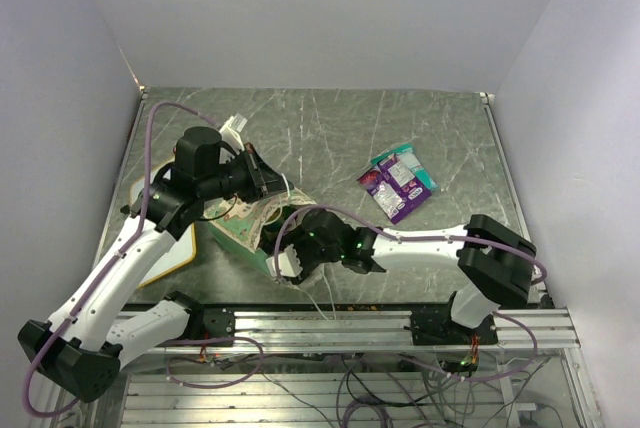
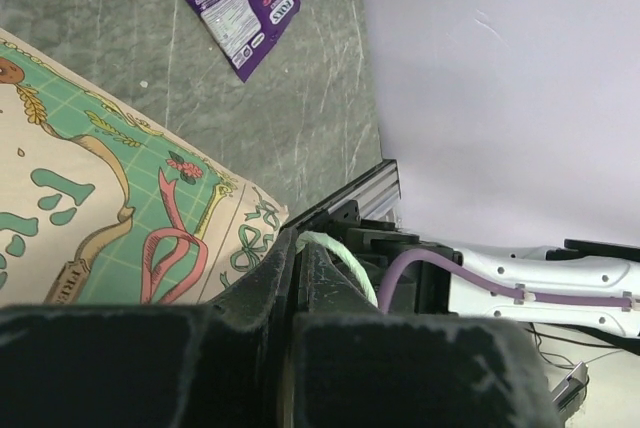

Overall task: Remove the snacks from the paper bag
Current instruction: Take out the snack from the paper bag.

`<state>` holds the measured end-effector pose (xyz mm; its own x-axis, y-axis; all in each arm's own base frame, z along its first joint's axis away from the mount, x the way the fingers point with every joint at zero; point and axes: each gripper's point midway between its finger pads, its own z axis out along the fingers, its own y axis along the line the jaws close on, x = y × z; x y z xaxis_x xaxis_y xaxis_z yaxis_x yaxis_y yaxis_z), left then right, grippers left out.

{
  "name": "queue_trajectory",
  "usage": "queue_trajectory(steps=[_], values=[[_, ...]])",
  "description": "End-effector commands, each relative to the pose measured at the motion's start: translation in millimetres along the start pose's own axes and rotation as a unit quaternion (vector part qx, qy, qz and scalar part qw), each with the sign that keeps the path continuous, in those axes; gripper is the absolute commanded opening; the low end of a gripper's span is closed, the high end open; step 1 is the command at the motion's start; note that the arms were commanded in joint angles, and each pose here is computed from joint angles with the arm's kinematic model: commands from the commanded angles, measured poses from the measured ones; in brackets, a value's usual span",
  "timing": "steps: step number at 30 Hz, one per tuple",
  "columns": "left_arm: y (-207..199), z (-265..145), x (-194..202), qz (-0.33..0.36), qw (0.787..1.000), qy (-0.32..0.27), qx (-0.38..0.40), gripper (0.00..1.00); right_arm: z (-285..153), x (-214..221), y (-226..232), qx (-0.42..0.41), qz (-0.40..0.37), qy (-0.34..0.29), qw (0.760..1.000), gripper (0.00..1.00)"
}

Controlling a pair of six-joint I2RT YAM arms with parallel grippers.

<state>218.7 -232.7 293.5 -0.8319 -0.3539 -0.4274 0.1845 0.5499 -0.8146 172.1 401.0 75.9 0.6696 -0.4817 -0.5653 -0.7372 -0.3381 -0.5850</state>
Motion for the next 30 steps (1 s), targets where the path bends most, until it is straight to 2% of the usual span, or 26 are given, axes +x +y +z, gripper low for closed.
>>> queue_trajectory(steps=[1,4,10,12,16,22,30], values=[[-12.3,-1.6,0.4,0.015,1.000,0.009,0.021,0.07,7.6,0.3,-17.7,0.033,-0.004,0.005,0.999,0.56],[-13.1,2.1,-0.2,0.018,0.999,0.015,0.023,0.07,11.9,6.8,-14.0,0.038,0.002,0.009,0.999,0.53],[-12.0,1.8,-3.0,0.023,1.000,0.009,0.017,0.07,7.0,10.6,-15.2,0.042,0.021,0.006,0.999,0.35],[-13.3,1.3,-4.3,0.020,1.000,0.004,0.020,0.07,3.6,13.8,-17.4,0.041,0.038,0.003,0.998,0.26],[-10.2,-2.6,-6.3,0.020,1.000,-0.010,0.010,0.07,-8.1,7.7,-28.5,0.045,0.053,-0.012,0.997,0.00],[-3.3,-8.1,-11.0,0.020,0.999,-0.027,-0.018,0.07,-36.7,-12.6,-37.7,0.058,0.050,-0.040,0.996,0.00],[-4.4,-11.5,-18.6,0.018,0.998,-0.046,-0.026,0.07,-72.5,-50.7,-59.0,0.073,0.108,-0.080,0.988,0.00]])
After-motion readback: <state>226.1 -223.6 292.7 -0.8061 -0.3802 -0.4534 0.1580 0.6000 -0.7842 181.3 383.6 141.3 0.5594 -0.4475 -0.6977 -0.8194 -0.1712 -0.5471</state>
